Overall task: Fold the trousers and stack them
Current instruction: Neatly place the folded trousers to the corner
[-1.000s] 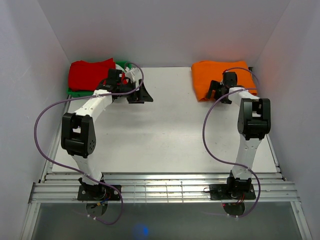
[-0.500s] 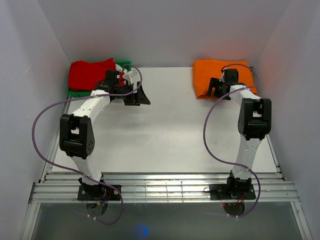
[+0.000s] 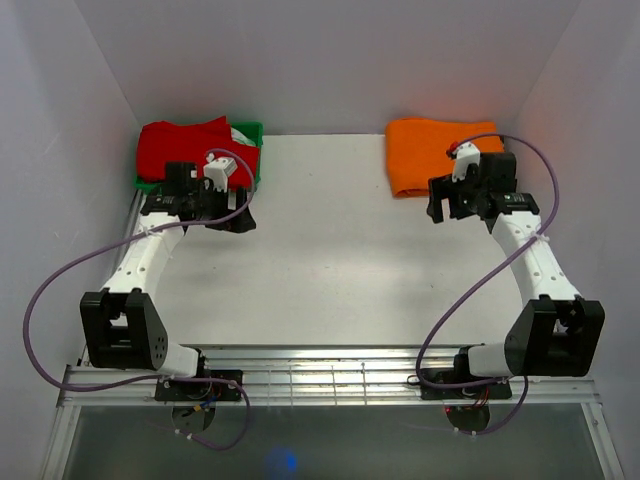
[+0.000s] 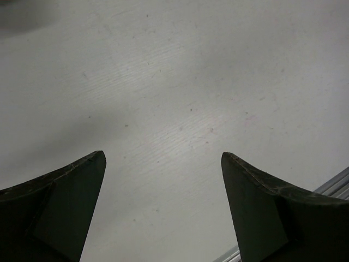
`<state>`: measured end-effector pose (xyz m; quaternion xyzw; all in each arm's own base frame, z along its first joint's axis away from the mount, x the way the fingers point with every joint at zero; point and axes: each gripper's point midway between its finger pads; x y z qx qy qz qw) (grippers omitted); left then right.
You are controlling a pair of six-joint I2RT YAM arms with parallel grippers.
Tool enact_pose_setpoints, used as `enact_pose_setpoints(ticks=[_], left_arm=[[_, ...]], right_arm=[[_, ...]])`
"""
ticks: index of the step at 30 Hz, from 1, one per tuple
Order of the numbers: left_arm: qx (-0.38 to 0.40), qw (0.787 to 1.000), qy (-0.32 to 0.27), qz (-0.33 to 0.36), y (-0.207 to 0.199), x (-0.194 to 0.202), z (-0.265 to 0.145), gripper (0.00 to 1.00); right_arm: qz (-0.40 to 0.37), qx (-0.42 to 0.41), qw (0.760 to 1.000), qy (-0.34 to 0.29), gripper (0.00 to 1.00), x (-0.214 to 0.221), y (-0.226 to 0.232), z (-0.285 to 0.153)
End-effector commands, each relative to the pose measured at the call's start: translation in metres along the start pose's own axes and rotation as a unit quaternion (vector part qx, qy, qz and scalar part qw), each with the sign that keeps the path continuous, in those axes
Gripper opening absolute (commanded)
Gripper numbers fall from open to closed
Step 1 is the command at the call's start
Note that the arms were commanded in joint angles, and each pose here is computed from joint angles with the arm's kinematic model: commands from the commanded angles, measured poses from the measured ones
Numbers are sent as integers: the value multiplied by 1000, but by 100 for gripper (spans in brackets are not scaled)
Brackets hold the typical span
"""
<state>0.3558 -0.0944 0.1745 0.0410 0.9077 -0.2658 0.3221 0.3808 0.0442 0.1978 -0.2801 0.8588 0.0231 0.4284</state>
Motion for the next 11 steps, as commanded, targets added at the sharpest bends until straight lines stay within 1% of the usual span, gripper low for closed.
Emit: enact_pose_setpoints(ticks=[1,2,3,4,7,11], left_arm=[[-49,998,13,39,21,27,-5,98],[-53,998,16,37,23,33,-5,98],[-55,998,17,37,23,37,-5,98],[-56,998,20,38,24,45,-7,98],[-53,998,14,35,22,49,-11,98],[-36,999,5,39,11,44,-17,98]], right_arm=[[2,-78,994,75,90,73,48,-3],[-2,-76,995,66,90,75,52,-9],[2,-83,993,78,90,91,60,-8],[0,-82,993,82,90,97,62,-9],[-3,-83,993,80,90,105,69,-14],[-5,-83,994,72,90,103,71,-20]])
Point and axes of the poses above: each gripper's point midway between its finger pads, its own z axis out along the fingers, its own y axis along the line the jaws close on, x = y × z, and after that the axes turned 14 degrees about -z, right-handed
